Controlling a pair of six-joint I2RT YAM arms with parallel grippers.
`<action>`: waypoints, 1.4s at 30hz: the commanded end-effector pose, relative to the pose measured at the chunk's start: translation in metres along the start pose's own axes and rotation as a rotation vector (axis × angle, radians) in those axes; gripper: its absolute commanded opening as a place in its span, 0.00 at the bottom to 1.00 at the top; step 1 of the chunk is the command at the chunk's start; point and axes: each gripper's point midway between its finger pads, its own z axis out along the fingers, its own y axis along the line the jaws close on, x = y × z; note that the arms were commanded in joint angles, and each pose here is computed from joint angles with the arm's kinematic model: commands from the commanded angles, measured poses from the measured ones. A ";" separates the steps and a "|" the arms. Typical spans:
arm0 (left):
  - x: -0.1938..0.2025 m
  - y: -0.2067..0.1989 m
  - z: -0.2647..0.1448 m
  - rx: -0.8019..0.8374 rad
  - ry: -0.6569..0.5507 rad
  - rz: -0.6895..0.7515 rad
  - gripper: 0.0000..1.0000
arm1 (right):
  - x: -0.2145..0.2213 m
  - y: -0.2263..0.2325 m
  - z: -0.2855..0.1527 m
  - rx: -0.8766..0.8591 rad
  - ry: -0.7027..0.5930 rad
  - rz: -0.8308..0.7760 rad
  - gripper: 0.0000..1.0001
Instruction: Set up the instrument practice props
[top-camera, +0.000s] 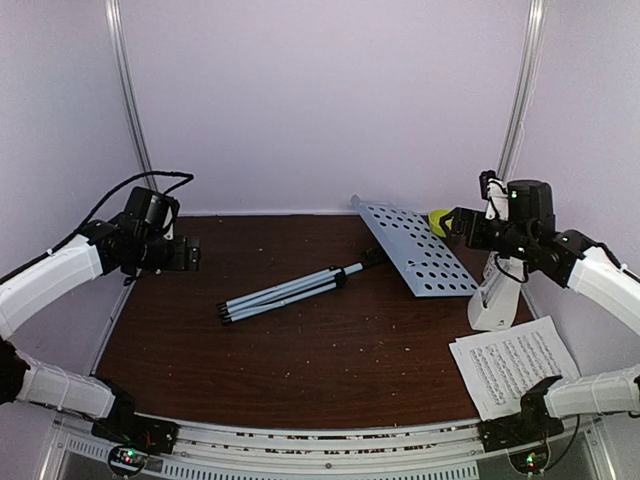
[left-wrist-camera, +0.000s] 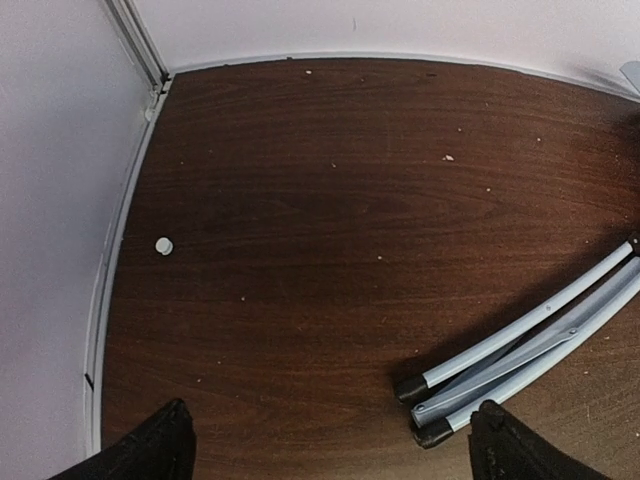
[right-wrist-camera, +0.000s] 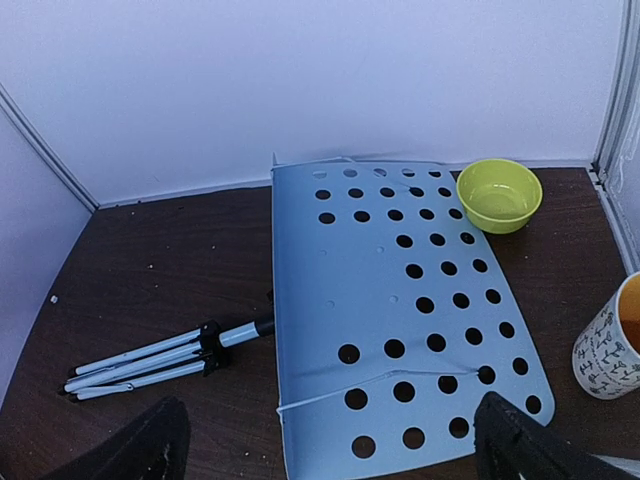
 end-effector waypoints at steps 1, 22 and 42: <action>-0.023 -0.018 0.006 0.083 -0.066 -0.045 0.98 | -0.011 0.024 0.015 -0.075 0.050 -0.033 1.00; -0.021 -0.033 0.026 0.147 -0.080 -0.079 0.98 | 0.045 0.070 0.128 -0.173 0.425 -0.100 0.92; -0.012 -0.043 0.031 0.213 -0.087 -0.114 0.98 | 0.100 0.073 0.177 -0.204 0.592 -0.110 0.37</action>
